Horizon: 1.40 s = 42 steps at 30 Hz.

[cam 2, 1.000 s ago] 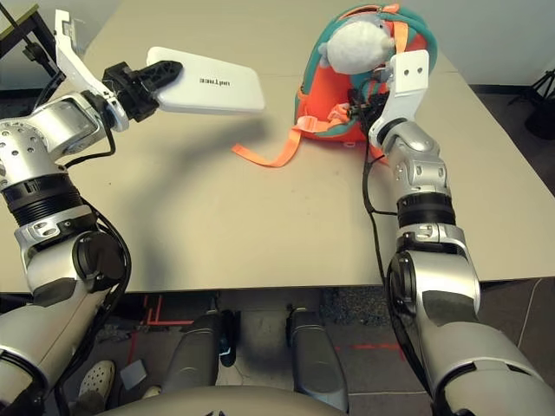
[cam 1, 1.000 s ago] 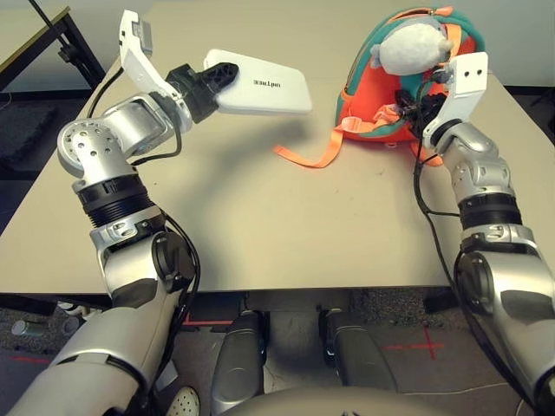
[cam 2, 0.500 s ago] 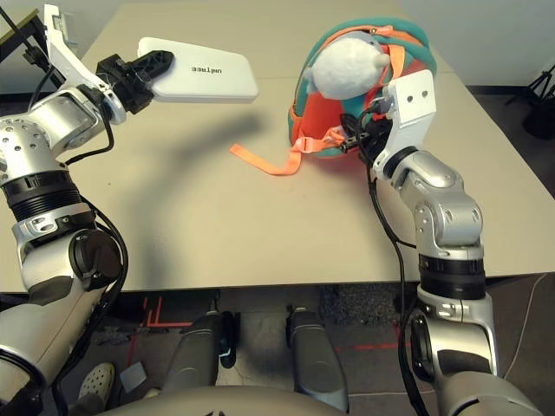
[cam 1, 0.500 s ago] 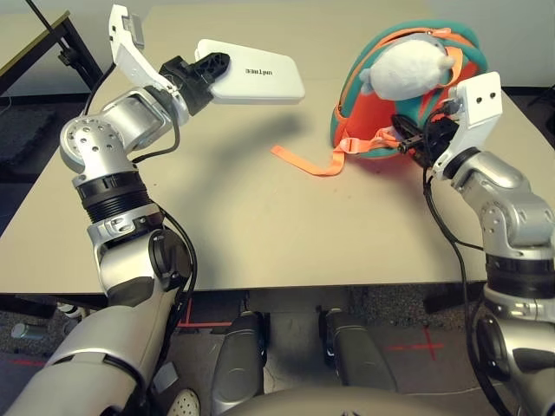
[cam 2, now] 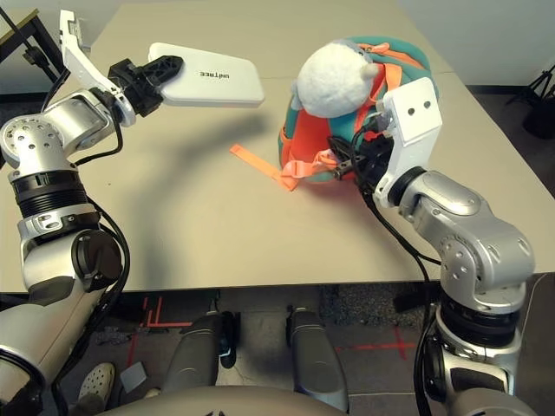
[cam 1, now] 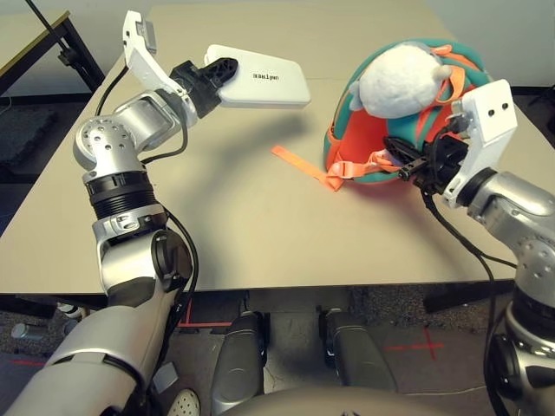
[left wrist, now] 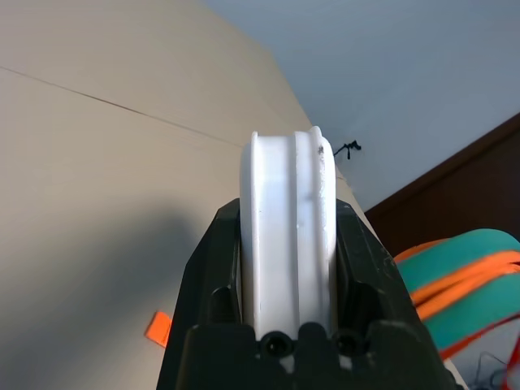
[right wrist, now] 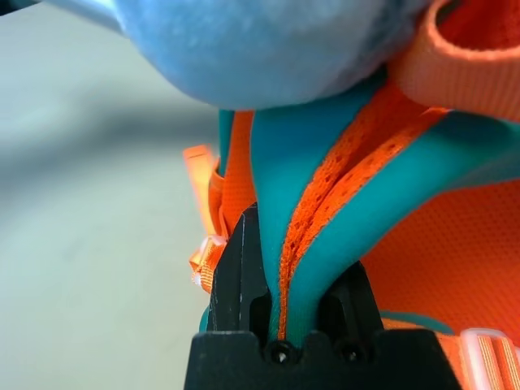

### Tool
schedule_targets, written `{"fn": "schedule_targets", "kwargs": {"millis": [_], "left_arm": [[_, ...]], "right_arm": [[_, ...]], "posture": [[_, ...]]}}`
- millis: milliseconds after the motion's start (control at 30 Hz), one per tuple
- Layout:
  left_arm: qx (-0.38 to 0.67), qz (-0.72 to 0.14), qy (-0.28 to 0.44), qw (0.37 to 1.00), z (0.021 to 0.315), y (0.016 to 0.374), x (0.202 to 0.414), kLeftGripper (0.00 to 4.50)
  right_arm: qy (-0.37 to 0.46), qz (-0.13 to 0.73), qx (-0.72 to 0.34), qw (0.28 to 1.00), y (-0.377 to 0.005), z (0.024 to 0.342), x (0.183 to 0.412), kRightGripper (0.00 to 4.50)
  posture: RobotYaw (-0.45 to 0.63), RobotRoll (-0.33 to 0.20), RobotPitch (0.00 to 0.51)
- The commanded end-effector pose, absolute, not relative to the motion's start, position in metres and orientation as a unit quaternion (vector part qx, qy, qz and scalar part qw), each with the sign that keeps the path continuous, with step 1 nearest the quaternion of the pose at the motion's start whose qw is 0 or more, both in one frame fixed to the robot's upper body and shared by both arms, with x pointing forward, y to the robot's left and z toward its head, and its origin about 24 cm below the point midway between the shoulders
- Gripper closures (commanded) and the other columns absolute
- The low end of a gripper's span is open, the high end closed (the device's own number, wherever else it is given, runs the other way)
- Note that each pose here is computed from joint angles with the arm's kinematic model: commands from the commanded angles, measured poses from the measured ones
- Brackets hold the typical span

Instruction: Put the pencil case into the backpack and zip it.

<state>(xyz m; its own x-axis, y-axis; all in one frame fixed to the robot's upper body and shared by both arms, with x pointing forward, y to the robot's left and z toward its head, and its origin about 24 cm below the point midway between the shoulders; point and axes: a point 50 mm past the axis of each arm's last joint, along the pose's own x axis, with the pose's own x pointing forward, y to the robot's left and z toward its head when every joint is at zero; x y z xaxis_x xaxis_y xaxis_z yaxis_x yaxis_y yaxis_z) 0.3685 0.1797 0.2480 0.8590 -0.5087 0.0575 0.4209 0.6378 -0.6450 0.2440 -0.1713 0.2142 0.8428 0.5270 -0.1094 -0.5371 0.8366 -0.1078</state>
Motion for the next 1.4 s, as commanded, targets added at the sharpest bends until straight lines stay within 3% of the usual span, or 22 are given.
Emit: {"fn": "schedule_targets", "kwargs": {"millis": [33, 267, 833, 1400], "left_arm": [[-0.336, -0.276, 0.046, 0.899, 0.259, 0.175, 0.370, 3.21], [-0.326, -0.289, 0.034, 0.899, 0.262, 0.170, 0.371, 3.21], [-0.170, -0.443, -0.112, 0.873, 0.312, 0.178, 0.343, 3.22], [-0.139, -0.541, -0.089, 0.825, 0.311, 0.167, 0.342, 3.22]], "right_arm": [[0.025, 0.316, -0.072, 0.946, -0.158, 0.216, 0.233, 4.31], [0.059, 0.292, -0.075, 0.952, -0.156, 0.176, 0.243, 4.31], [0.045, 0.272, -0.093, 0.957, -0.159, 0.159, 0.269, 4.31], [0.051, 0.282, -0.097, 0.953, -0.156, 0.151, 0.274, 4.31]], "posture": [[-0.22, 0.000, 0.131], [-0.21, 0.000, 0.128], [-0.19, 0.000, 0.133], [-0.19, 0.000, 0.135]]}}
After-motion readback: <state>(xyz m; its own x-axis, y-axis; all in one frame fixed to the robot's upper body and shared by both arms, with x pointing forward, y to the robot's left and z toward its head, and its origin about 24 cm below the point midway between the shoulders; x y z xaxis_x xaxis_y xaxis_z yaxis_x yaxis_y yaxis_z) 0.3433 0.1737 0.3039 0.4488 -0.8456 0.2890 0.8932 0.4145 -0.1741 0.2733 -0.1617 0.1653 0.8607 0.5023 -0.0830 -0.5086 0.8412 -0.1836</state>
